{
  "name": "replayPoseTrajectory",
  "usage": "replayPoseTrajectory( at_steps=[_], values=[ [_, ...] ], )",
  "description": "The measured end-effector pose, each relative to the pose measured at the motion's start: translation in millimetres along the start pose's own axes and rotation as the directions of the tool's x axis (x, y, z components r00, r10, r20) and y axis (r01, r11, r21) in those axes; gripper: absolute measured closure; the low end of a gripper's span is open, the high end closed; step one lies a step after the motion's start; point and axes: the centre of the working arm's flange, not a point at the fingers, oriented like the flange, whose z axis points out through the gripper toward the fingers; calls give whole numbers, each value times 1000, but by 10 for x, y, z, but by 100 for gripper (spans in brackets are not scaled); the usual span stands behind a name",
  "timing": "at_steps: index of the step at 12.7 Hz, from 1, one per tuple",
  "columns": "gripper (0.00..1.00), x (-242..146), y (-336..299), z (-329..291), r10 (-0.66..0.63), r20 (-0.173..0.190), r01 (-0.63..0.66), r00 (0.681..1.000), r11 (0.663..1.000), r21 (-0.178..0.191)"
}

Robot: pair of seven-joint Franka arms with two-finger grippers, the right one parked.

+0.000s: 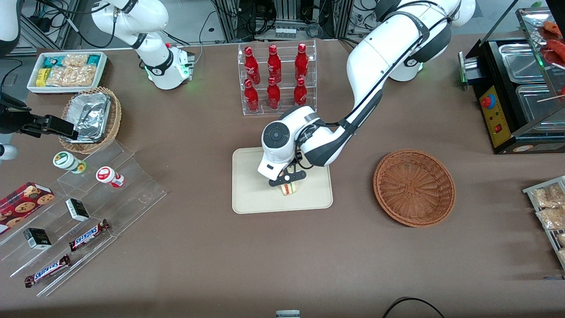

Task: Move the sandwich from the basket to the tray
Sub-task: 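Lower the sandwich onto the tray and open the left gripper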

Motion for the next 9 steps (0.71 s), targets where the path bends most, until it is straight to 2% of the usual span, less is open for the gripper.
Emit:
replayPoseTrajectory(
  at_steps=[4,7,9],
  values=[
    [0,57,13,-292,-10,-16,10,1000,1000,-8],
    [0,75,-40,-890,-19,-31,19,999,1000,-10],
    [0,224,-187,-1215,14,6,-13,1000,1000,-23]
  ],
)
